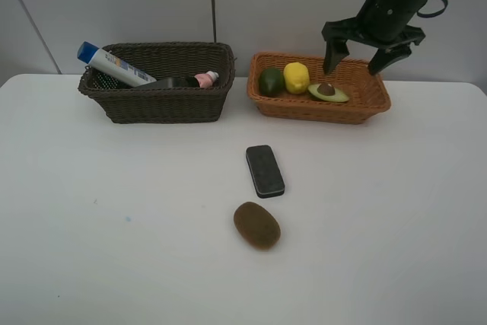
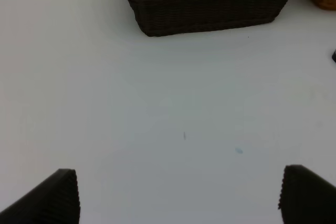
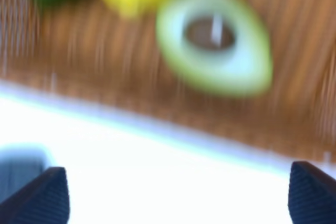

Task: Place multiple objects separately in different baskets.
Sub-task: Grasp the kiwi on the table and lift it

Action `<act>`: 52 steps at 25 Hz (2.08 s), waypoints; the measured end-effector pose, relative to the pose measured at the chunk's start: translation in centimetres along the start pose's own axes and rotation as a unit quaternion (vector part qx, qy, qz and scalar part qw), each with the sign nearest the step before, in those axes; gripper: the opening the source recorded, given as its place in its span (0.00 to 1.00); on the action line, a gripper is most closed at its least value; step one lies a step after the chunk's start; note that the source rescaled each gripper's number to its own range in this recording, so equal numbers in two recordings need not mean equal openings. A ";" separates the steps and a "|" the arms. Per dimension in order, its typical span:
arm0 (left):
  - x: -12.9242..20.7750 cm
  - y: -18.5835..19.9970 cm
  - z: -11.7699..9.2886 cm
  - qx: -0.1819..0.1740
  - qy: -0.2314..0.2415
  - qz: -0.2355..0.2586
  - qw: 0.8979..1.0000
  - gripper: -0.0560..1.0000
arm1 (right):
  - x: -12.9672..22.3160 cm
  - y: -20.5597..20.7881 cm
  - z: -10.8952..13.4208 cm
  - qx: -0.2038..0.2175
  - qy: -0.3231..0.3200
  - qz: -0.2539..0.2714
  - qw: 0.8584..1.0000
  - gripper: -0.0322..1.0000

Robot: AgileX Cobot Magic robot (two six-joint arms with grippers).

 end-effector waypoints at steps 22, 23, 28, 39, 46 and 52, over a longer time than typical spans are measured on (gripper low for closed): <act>0.0 0.0 0.0 0.000 0.000 0.000 1.000 1.00 | 20.5 -3.3 13.2 -0.044 0.220 0.100 0.969 0.98; 0.0 0.0 0.0 0.000 0.000 0.000 1.000 1.00 | 20.7 -3.5 13.8 -0.052 0.229 0.084 0.968 0.98; 0.0 0.0 0.0 0.000 0.000 0.000 1.000 1.00 | 20.4 -5.4 14.6 -0.056 0.233 0.057 0.969 0.98; 0.0 0.0 0.0 0.000 0.000 0.000 1.000 1.00 | 21.1 -11.3 14.4 -0.018 0.230 0.106 0.967 0.98; 0.0 0.0 0.0 0.000 0.000 0.000 1.000 1.00 | 21.3 -12.7 14.3 -0.010 0.229 0.115 0.966 0.91; 0.0 0.0 0.0 0.000 0.000 0.000 1.000 1.00 | 21.3 -12.7 14.3 -0.011 0.229 0.114 0.967 0.37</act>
Point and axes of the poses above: a point on each arm's last joint axis where the gripper is mounted, y pointing back along that axis away from the gripper, z along the wrist's bending axis when the last joint is at zero, x = y × z, the point moved 2 cm from there along -y, pointing out along that axis toward the gripper, and after that the axes turned 13 degrees about -y, right-handed, at the moved point
